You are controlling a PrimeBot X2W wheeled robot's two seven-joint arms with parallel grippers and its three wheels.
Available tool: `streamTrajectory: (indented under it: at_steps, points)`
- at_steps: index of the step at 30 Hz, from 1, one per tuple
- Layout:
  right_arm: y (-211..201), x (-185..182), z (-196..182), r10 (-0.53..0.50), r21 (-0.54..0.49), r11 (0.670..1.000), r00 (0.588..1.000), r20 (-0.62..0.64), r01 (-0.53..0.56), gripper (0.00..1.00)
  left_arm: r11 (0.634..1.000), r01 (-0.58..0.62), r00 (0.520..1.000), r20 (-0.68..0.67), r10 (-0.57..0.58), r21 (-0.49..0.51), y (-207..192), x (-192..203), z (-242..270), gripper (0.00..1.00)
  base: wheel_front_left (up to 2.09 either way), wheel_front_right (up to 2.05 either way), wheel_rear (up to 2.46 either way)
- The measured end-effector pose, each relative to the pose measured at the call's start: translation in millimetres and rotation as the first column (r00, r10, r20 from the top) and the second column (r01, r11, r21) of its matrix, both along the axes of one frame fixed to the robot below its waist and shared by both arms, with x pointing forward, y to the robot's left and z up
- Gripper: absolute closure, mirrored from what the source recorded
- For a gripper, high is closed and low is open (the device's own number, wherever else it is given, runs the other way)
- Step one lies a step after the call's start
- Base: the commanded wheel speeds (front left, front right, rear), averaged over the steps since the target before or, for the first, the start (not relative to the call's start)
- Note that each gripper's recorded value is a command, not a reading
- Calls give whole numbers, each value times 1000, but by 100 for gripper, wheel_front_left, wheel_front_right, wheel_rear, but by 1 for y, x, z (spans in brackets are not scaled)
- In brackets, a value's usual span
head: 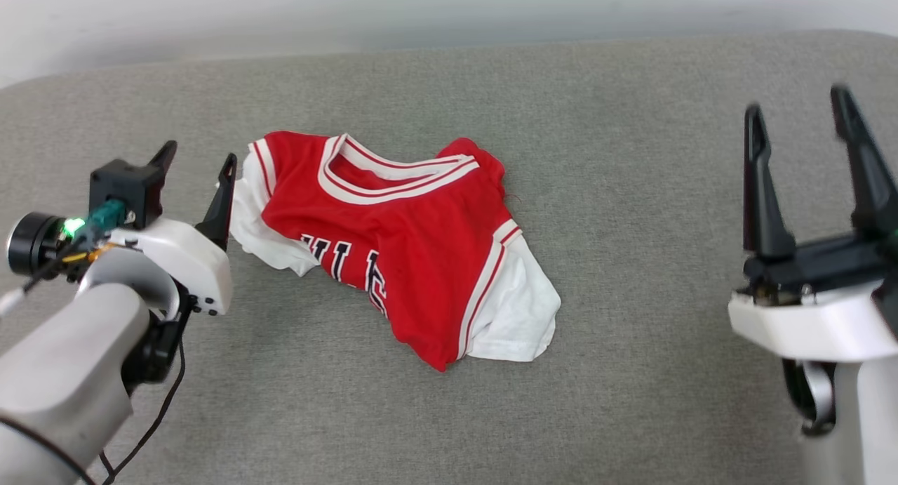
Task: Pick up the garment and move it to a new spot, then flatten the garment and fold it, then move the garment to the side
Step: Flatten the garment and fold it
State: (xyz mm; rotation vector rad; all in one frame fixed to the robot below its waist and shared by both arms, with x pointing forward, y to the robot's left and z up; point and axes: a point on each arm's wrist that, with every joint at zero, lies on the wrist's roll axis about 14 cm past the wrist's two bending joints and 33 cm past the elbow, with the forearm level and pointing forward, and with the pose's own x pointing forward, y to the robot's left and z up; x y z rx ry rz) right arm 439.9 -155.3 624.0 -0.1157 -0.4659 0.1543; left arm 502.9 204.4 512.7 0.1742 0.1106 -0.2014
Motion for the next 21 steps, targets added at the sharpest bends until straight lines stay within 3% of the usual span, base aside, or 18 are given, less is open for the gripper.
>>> streamTrajectory:
  at_steps: [5, 10, 14, 19, 21]
  points:
    - [21, 10, 30, 95, -87, 992, 992, 82, -88, 0, 995, -94, 984, 153, 95, -14, 5, -19, 33, 0, 0, 0, 0]
    - [47, 18, 27, 210, -169, 965, 976, 53, -199, 0, 984, -173, 959, 220, 178, -44, 12, -48, 38, 0, 0, 0, 0]
    - [63, 32, -5, 275, -239, 925, 954, -116, -296, 0, 971, -223, 941, 243, 236, -82, 14, -69, 37, 0, 0, 0, 0]
    - [90, 38, -26, 342, -322, 839, 886, -313, -438, 0, 952, -279, 914, 270, 303, -121, 18, -87, 37, 0, 0, 0, 0]
    - [99, 36, -42, 354, -323, 804, 838, -416, -500, 0, 947, -293, 910, 264, 319, -135, 18, -94, 33, 0, 0, 0, 0]
